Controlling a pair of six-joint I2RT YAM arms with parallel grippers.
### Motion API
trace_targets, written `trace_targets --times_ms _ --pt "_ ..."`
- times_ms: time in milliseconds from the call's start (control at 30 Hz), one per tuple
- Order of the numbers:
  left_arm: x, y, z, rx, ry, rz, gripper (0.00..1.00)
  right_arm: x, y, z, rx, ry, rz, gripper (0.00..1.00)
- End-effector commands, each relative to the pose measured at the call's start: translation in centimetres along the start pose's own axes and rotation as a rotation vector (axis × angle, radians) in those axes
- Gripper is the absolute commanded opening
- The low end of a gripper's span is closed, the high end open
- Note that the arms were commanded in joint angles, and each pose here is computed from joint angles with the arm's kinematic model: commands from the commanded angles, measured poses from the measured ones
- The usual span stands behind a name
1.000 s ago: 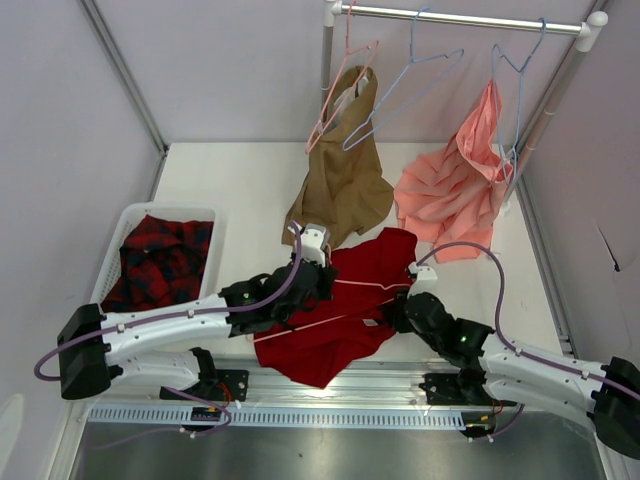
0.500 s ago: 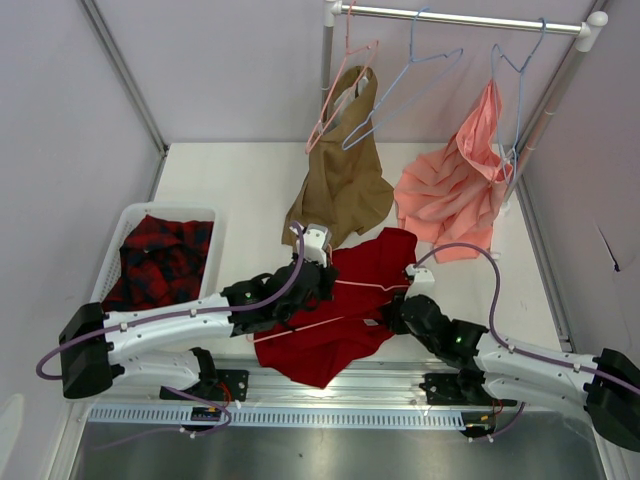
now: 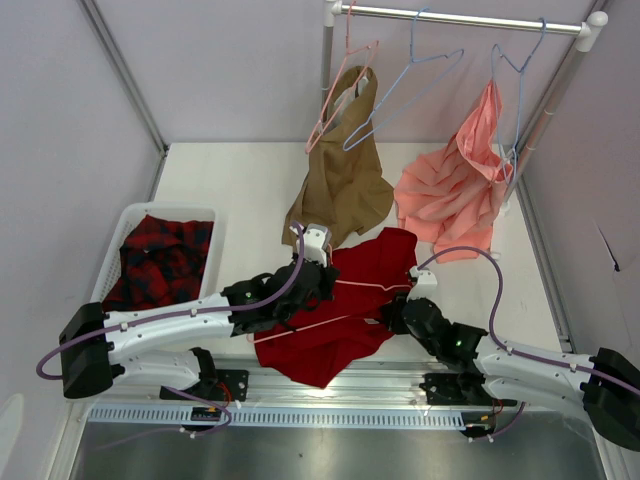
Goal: Place the skirt on the hanger
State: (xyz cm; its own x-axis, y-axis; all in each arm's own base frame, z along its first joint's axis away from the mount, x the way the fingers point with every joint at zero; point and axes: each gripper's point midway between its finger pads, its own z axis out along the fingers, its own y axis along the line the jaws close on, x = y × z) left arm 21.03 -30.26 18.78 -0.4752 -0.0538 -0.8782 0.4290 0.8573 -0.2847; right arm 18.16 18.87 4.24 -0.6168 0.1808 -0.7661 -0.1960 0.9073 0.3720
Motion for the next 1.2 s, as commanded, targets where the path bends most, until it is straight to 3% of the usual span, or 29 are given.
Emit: trace_targets --times_ms 0,367,567,1167 --pt "-2.3 -0.7 0.0 0.009 -0.049 -0.033 0.0 -0.2 -0.3 0.4 0.01 -0.04 0.028 0.32" --pt "-2.2 -0.7 -0.1 0.008 -0.046 -0.036 0.0 -0.3 -0.4 1.0 -0.007 -0.076 0.074 0.18" --pt "-2.3 -0.7 -0.2 0.011 -0.048 -0.038 0.0 -1.1 -0.4 0.7 -0.011 -0.114 0.105 0.01" --pt "-5.1 -0.7 -1.0 0.034 -0.098 -0.089 0.0 -5.2 0.0 -3.5 -0.06 -0.157 0.211 0.0"
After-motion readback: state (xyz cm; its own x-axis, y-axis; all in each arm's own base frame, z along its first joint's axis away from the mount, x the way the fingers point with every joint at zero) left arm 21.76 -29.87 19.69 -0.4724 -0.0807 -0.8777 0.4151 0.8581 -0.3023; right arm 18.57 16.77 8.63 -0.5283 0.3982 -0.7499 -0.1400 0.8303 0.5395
